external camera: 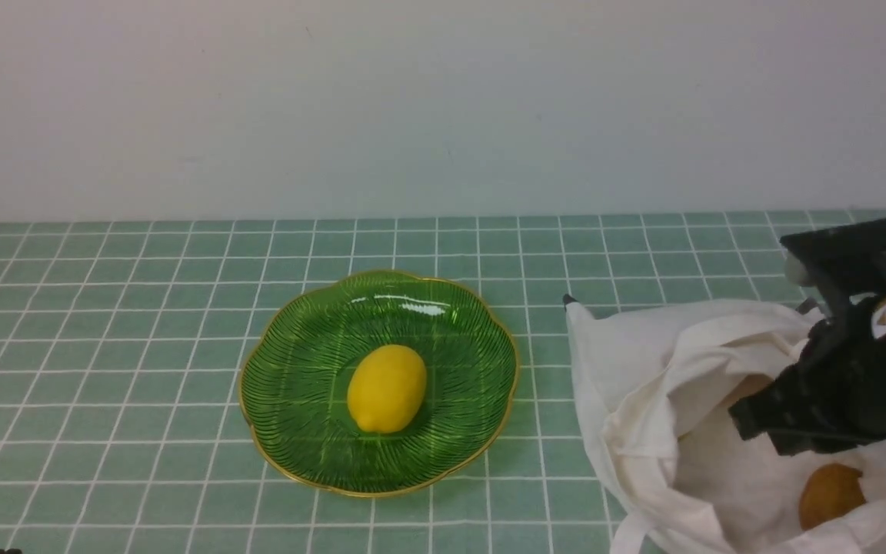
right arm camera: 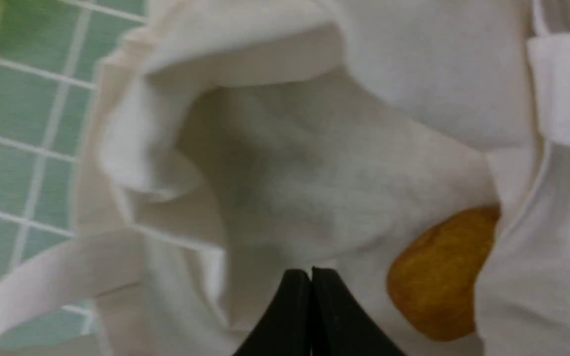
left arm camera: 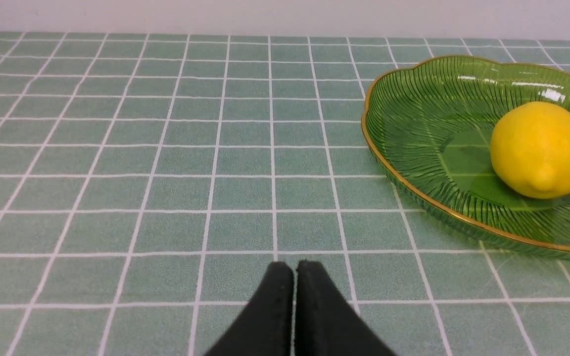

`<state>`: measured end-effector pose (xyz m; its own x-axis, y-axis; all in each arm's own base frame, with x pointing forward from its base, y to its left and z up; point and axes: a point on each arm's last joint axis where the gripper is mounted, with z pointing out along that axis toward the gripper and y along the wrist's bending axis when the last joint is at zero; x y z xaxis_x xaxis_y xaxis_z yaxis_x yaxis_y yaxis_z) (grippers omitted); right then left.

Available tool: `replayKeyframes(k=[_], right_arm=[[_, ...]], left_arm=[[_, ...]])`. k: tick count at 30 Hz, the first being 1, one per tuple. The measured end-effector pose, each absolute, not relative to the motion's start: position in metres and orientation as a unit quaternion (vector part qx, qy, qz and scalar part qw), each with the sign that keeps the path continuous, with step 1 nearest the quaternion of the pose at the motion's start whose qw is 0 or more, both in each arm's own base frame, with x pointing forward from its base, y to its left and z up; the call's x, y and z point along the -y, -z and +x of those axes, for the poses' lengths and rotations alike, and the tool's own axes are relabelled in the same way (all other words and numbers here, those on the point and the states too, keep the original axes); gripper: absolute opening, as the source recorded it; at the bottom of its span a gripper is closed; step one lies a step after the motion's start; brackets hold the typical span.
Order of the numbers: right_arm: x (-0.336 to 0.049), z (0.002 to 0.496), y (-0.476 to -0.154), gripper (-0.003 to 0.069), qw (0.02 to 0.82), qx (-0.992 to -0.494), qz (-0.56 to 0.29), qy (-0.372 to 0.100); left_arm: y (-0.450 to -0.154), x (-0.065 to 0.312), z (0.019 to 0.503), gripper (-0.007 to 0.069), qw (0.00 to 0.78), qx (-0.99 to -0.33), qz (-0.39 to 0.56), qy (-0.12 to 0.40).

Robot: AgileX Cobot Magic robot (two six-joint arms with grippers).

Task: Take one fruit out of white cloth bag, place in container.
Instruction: 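Reach for the kiwi in the white bag with the right gripper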

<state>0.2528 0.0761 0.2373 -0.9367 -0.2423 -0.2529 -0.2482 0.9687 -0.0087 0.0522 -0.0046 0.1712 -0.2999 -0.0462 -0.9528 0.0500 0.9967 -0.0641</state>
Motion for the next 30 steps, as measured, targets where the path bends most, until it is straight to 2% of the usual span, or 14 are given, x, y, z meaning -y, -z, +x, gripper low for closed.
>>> replayKeyframes(k=[2, 8, 12, 16, 22, 26, 30], right_arm=[[-0.075, 0.255, -0.231, -0.0009, 0.115, -0.985, -0.127, 0.001], [-0.065, 0.263, -0.196, -0.0008, 0.021, -0.988, -0.126, 0.083], [-0.058, 0.26, -0.185, -0.0004, 0.005, -0.986, -0.116, 0.121], [-0.053, 0.256, -0.18, -0.0001, -0.007, -0.986, -0.1, 0.134], [-0.041, 0.257, -0.178, 0.0017, -0.006, -0.991, -0.059, 0.117], [-0.037, 0.26, -0.178, 0.0088, 0.007, -0.993, -0.049, 0.108], [-0.034, 0.264, -0.18, 0.0251, 0.033, -0.994, -0.035, 0.094]], left_arm=[[-0.171, 0.005, 0.052, -0.0008, 0.592, -0.805, 0.001, 0.041], [-0.171, 0.005, 0.052, -0.0008, 0.592, -0.805, 0.001, 0.041], [-0.171, 0.005, 0.052, -0.0008, 0.592, -0.805, 0.001, 0.041], [-0.171, 0.005, 0.052, -0.0008, 0.592, -0.805, 0.001, 0.041], [-0.171, 0.005, 0.052, -0.0008, 0.592, -0.805, 0.001, 0.041], [-0.171, 0.005, 0.052, -0.0008, 0.592, -0.805, 0.001, 0.041], [-0.171, 0.005, 0.052, -0.0008, 0.592, -0.805, 0.001, 0.041]])
